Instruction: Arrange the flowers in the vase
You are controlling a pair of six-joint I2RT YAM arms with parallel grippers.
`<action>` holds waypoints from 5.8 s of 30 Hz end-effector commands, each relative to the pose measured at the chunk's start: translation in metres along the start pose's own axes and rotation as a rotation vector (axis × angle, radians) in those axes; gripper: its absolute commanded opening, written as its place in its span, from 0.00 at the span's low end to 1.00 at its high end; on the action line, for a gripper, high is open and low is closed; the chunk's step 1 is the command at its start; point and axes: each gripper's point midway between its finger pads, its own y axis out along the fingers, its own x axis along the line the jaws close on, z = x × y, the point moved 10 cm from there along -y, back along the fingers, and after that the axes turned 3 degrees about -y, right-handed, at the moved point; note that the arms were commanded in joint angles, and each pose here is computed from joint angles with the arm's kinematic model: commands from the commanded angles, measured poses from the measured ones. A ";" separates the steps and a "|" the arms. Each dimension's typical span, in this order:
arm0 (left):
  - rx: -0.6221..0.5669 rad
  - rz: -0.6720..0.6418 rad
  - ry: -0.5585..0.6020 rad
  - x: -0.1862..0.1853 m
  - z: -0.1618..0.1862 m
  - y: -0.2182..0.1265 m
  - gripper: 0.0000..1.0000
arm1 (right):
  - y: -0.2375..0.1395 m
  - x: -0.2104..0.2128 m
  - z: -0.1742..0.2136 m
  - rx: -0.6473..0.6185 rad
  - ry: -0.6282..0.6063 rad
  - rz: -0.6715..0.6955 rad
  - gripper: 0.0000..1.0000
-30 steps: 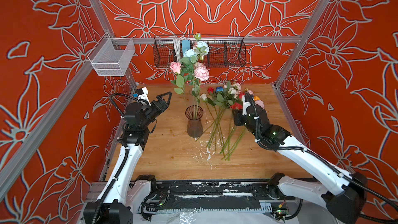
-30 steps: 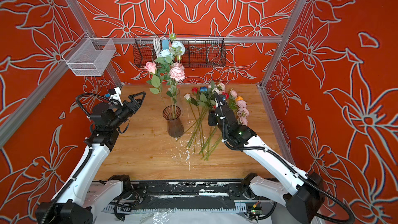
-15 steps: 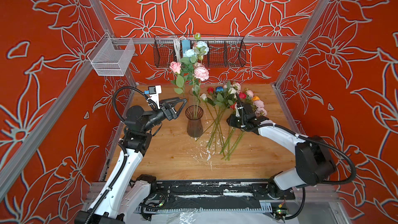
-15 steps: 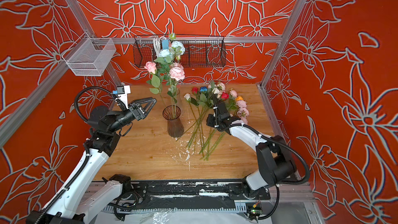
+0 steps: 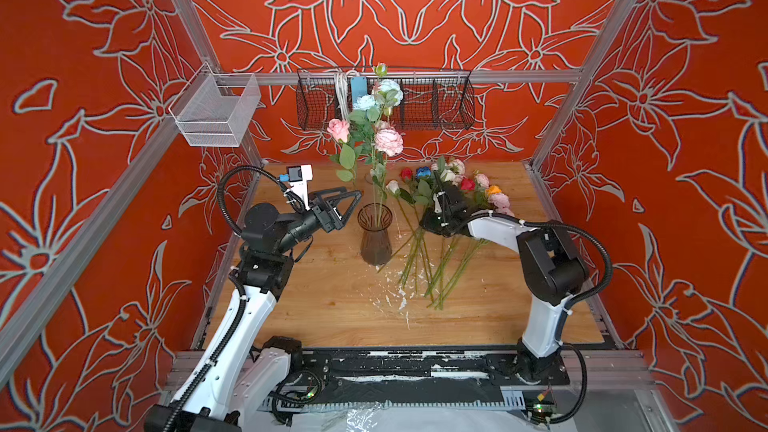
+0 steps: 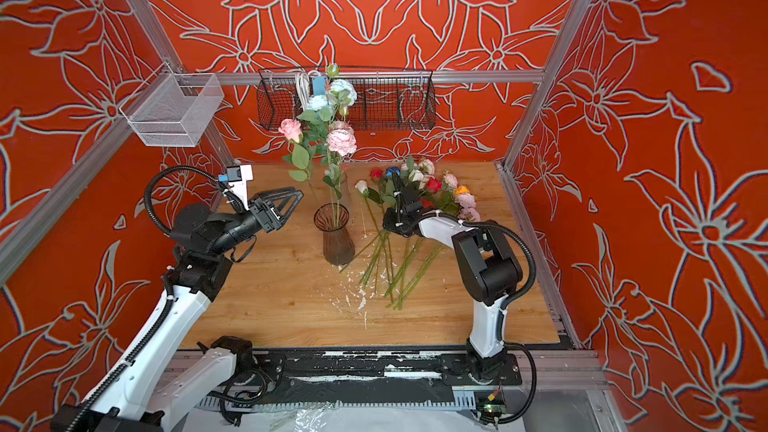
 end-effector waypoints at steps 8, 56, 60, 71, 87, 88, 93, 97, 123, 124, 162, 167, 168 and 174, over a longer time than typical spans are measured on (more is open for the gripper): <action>-0.006 0.011 0.023 -0.005 -0.004 0.000 0.97 | 0.010 0.007 -0.013 0.001 0.044 0.007 0.23; 0.003 -0.004 0.021 -0.002 -0.004 0.001 0.97 | 0.039 0.072 -0.010 0.154 -0.471 0.129 0.08; 0.004 -0.004 0.022 -0.003 -0.004 0.001 0.97 | 0.024 0.078 -0.014 0.090 -0.447 0.081 0.06; -0.001 0.001 0.030 -0.005 -0.005 0.000 0.97 | -0.046 0.090 -0.011 -0.115 -0.337 -0.104 0.04; -0.120 -0.190 0.111 -0.005 -0.008 -0.018 0.95 | -0.165 0.050 0.024 -0.422 -0.330 -0.037 0.03; -0.183 -0.257 0.100 -0.002 -0.008 -0.024 0.94 | -0.171 0.047 0.026 -0.441 -0.334 -0.017 0.03; -0.539 -0.590 0.060 0.022 0.003 -0.066 0.96 | -0.199 0.032 0.035 -0.543 -0.355 0.051 0.03; -0.725 -0.910 -0.061 0.043 0.009 -0.097 0.95 | -0.217 0.023 0.041 -0.629 -0.357 0.063 0.03; -0.536 -0.904 -0.240 0.085 -0.021 -0.083 0.95 | -0.263 0.067 0.017 -0.762 -0.390 -0.097 0.02; -0.536 -0.903 -0.239 0.085 -0.021 -0.083 0.95 | -0.265 0.072 0.015 -0.771 -0.399 -0.109 0.02; -0.321 -0.563 -0.441 0.118 -0.031 -0.049 0.96 | -0.189 0.256 -0.002 -0.890 -0.918 -0.438 0.02; -0.312 -0.545 -0.469 0.122 -0.029 -0.047 0.96 | -0.167 0.243 0.015 -0.832 -0.887 -0.395 0.03; -0.311 -0.541 -0.471 0.122 -0.030 -0.046 0.96 | -0.165 0.241 0.016 -0.824 -0.882 -0.393 0.04; -0.312 -0.522 -0.469 0.122 -0.030 -0.046 0.96 | -0.177 0.236 0.023 -0.833 -0.860 -0.349 0.35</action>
